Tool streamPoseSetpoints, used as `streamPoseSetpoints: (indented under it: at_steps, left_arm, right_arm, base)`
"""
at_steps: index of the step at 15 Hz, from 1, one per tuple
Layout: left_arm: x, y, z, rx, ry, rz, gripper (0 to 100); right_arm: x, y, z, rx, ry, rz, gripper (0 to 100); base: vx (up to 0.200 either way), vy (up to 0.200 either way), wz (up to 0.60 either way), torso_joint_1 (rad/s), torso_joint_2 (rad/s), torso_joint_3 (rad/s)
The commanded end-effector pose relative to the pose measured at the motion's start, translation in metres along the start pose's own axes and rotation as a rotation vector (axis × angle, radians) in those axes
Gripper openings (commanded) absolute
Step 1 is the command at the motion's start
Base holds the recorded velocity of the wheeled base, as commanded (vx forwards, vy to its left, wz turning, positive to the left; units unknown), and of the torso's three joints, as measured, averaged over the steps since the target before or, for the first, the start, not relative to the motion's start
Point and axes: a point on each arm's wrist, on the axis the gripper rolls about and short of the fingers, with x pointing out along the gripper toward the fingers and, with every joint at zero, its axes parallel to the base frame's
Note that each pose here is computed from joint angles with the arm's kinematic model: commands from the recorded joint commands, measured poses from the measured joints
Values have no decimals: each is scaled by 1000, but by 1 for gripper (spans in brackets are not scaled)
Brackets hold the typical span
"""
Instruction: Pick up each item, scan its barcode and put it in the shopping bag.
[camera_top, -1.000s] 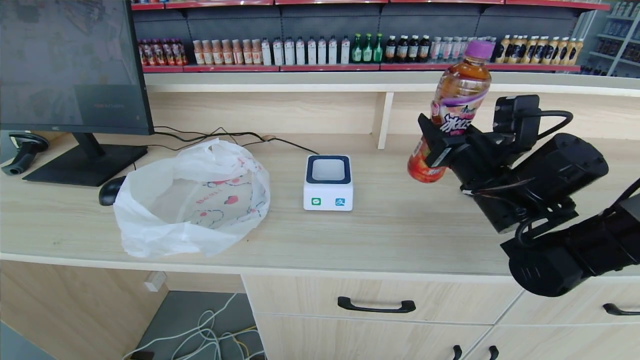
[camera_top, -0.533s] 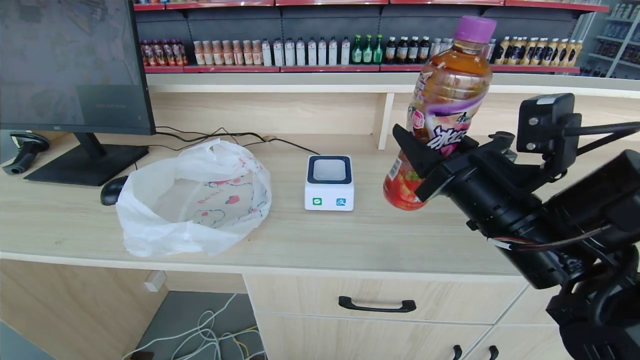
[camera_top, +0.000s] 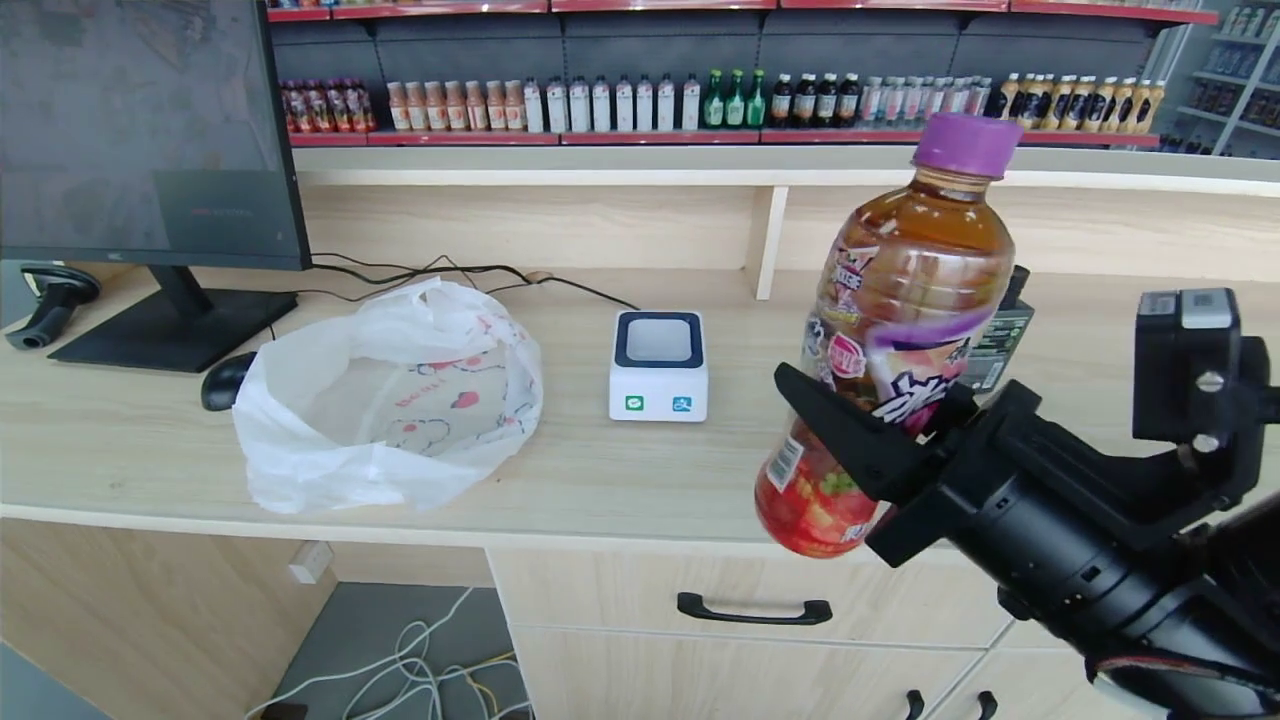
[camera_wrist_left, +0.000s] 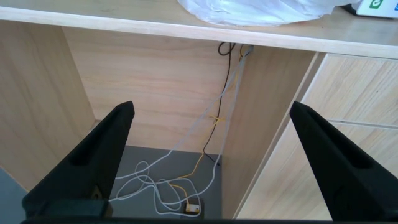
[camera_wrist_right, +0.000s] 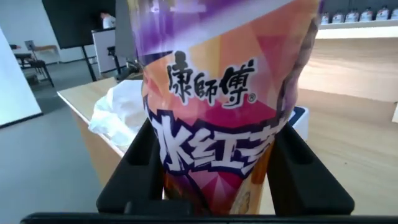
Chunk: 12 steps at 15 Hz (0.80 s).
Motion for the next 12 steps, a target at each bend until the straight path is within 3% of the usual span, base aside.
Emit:
streamPoseSetpoints:
  at_steps: [1, 4, 12]
  left_arm:
    - [0, 0, 0, 0, -2, 1, 100]
    - [0, 0, 0, 0, 0, 2, 100]
    - [0, 0, 0, 0, 0, 1, 100]
  right_arm:
    - [-8, 9, 1, 67, 8, 37, 0]
    - [-7, 20, 7, 211, -7, 128, 0]
    - [-26, 44, 20, 429, 8, 307, 0]
  base:
    - [0, 0, 0, 0, 0, 0]
    - [0, 0, 0, 0, 0, 0]
    - [0, 0, 0, 0, 0, 0]
